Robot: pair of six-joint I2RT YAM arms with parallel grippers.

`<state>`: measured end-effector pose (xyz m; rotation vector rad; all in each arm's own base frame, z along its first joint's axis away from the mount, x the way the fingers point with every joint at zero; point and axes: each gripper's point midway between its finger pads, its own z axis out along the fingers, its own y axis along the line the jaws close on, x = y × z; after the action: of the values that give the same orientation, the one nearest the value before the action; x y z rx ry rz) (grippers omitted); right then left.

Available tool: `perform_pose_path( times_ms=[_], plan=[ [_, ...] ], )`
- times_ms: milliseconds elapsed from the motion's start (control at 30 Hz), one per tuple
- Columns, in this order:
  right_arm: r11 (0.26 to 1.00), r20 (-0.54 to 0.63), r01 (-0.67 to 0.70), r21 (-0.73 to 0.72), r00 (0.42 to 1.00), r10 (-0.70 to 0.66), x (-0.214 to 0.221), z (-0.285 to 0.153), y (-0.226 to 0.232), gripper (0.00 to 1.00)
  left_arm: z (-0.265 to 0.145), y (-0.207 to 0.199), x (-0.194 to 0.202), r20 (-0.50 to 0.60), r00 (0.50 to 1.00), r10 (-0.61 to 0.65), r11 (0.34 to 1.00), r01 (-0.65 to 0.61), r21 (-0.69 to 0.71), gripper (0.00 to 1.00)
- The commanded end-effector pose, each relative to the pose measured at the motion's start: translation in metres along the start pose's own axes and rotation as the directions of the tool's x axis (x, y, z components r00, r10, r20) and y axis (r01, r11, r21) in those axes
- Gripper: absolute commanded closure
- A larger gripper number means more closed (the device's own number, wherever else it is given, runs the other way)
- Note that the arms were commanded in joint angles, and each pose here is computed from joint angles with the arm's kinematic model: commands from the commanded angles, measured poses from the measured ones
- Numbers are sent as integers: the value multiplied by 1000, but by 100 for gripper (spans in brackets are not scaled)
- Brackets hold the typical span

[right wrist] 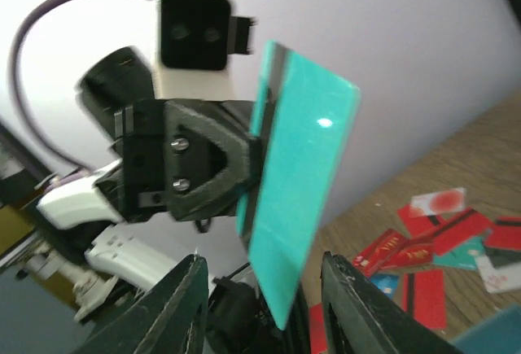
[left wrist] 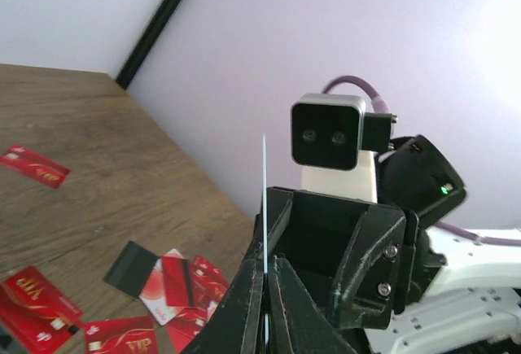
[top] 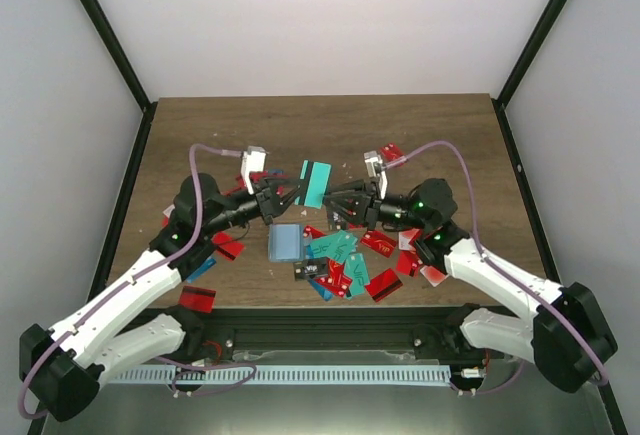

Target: Put the credit cards into the card holder

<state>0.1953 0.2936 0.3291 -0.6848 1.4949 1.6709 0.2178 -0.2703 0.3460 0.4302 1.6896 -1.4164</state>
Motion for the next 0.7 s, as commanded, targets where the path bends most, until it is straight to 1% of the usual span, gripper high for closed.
perform_pose_path(
  times_ms=[0, 100, 200, 267, 333, 533, 667],
  plan=[
    [955, 50, -58, 290, 998, 46, -4, -6, -52, 60, -6, 32, -3, 36, 999, -14, 983, 21, -183, 96],
    [872, 20, -119, 475, 992, 125, 18, -17, -95, 60, -11, 65, 17, -11, 999, -52, 945, 46, -323, 96],
    [804, -32, -174, 569, 972, 233, 49, -22, -127, 61, -8, 87, 42, -62, 993, -101, 927, 71, -369, 96],
    [773, -76, -194, 604, 952, 298, 72, -21, -141, 62, -6, 102, 56, -87, 987, -134, 912, 89, -401, 96],
    [751, -124, -193, 632, 931, 344, 93, -17, -152, 61, -4, 115, 67, -97, 982, -160, 896, 103, -432, 96],
    [718, -230, -137, 683, 892, 389, 132, -1, -172, 56, -5, 146, 88, -108, 972, -209, 843, 123, -524, 96],
    [721, -283, -120, 683, 866, 412, 151, 9, -181, 54, -10, 163, 99, -112, 968, -224, 802, 118, -585, 96]
  ],
)
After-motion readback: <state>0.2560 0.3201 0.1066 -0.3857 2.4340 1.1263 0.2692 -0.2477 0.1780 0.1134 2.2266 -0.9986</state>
